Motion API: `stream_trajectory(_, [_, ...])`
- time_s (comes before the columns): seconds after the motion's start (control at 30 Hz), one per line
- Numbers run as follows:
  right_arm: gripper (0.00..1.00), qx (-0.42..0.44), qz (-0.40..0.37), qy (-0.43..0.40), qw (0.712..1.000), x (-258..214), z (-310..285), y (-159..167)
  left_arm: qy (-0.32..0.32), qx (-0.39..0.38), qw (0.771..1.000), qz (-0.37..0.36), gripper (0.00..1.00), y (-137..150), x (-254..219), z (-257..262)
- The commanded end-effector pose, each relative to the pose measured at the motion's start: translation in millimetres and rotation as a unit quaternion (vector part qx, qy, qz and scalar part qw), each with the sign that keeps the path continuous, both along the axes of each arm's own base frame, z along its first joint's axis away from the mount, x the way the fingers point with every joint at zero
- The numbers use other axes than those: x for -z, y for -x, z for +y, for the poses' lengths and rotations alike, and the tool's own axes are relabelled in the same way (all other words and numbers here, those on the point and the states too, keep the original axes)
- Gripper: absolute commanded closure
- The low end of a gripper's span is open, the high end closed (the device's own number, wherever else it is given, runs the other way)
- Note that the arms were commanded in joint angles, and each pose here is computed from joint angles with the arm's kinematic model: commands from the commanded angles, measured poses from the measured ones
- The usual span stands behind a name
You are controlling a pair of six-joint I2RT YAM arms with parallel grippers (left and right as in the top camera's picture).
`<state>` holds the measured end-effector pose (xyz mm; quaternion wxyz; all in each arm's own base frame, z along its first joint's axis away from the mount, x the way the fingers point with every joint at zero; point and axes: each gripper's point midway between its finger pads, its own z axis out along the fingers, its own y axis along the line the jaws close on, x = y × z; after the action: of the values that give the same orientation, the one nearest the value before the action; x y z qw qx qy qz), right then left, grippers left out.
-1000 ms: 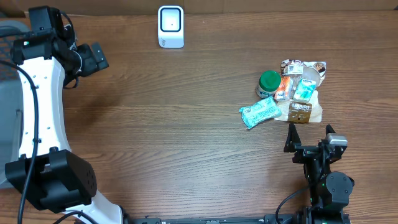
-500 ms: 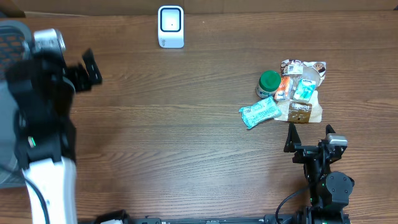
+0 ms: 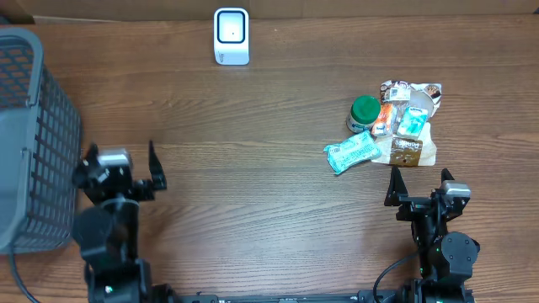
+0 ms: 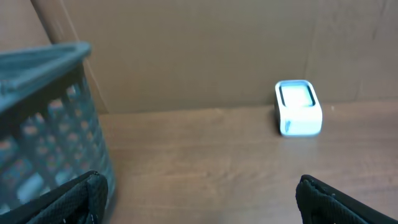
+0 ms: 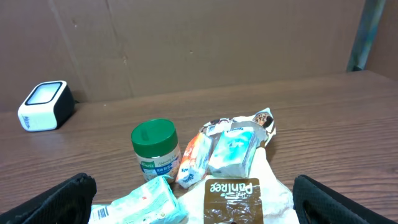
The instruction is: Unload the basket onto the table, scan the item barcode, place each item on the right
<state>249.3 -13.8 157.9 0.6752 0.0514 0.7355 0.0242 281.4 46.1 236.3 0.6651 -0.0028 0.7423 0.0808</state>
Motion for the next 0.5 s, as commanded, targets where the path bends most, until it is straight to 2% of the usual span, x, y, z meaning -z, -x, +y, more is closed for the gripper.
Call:
stream_trajectory(0.0, [0.0, -0.002, 0.0, 0.0, 1.0, 3, 1, 0, -0.017, 0.003, 1.0, -0.009, 0.0, 13, 20, -3])
stream_trajectory(0.47, [0.0, -0.002, 0.0, 0.0, 1.0, 3, 1, 0, -0.03, 0.008, 1.0, -0.002, 0.0, 30, 82, -10])
